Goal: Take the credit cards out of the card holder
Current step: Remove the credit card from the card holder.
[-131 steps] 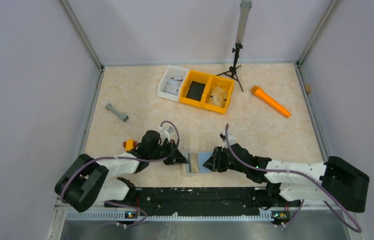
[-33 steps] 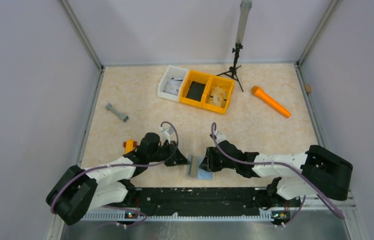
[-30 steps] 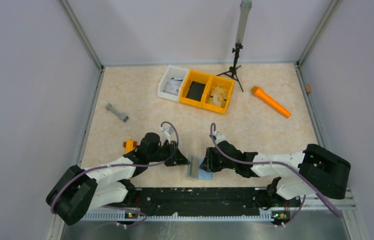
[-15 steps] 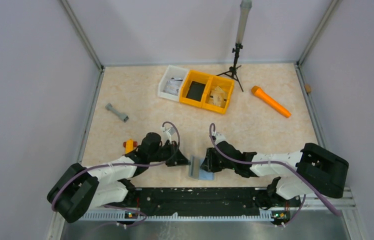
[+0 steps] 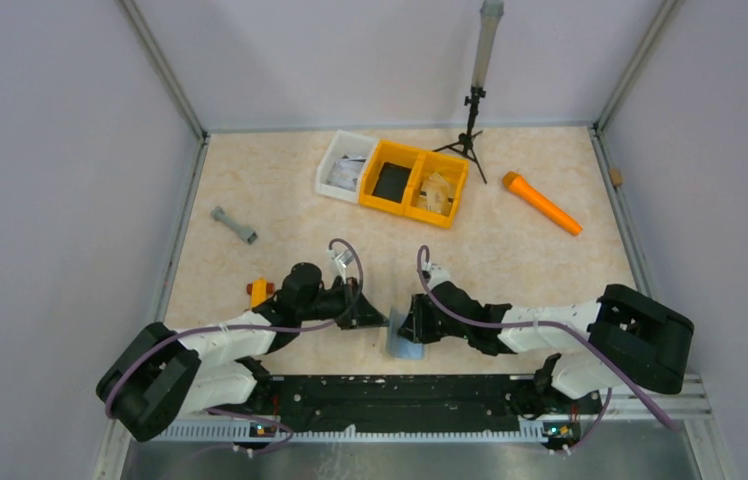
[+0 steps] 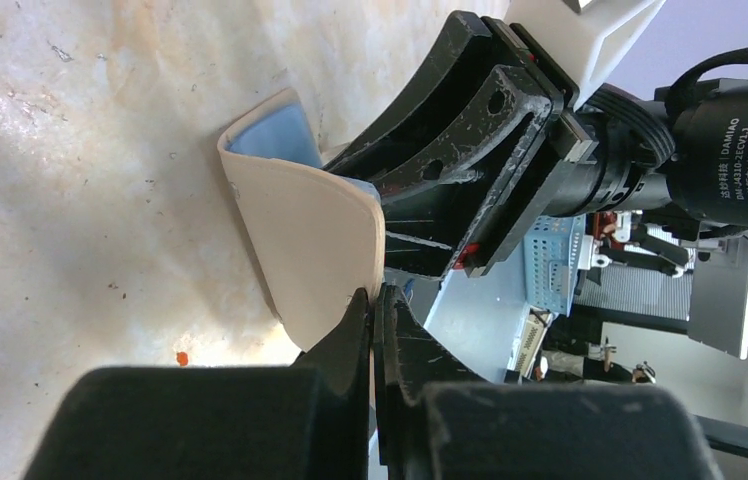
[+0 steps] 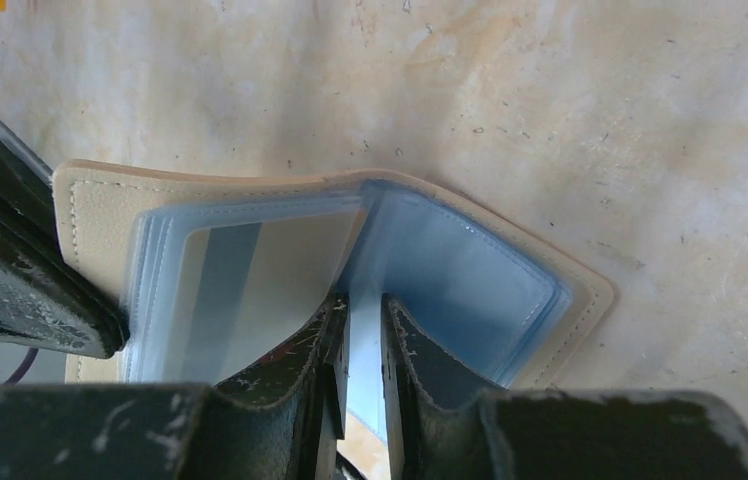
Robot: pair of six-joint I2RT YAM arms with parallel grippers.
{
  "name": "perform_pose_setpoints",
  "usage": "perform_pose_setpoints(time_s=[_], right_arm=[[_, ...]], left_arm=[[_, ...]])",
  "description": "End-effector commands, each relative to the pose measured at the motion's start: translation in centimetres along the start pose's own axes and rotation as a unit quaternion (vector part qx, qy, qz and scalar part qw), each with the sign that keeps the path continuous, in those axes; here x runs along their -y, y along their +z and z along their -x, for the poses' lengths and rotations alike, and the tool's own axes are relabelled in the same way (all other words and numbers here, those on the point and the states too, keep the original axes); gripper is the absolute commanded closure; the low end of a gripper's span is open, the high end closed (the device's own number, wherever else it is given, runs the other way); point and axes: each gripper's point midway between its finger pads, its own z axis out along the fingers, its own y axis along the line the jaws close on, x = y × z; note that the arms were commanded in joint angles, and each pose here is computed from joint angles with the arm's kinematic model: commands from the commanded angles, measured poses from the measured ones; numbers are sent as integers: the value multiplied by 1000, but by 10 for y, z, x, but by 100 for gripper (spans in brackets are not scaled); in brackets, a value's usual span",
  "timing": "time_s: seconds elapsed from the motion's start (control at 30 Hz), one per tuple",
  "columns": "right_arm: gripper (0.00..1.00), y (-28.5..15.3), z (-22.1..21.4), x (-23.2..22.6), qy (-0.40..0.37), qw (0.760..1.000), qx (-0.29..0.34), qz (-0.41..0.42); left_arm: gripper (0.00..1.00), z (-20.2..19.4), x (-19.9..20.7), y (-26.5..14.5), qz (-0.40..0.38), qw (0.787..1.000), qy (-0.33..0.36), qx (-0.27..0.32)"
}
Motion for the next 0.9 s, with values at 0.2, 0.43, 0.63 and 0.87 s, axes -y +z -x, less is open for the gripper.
perform_pose_setpoints(time_s=[0.2, 0.43, 0.63, 0.87], right_arm=[[78, -1, 4, -6, -17, 1000, 10, 4], [73, -16, 10, 0, -24, 999, 23, -9], [73, -27, 7, -7, -22, 999, 27, 24], [51, -31, 5, -22, 10, 996, 28, 82]], left_arm=[[100, 8, -2, 7, 31, 999, 22, 3], [100, 10, -23, 4, 102, 994, 30, -1], [100, 10, -27, 3, 119, 992, 33, -5], [100, 6, -21, 5, 93, 995, 26, -10]])
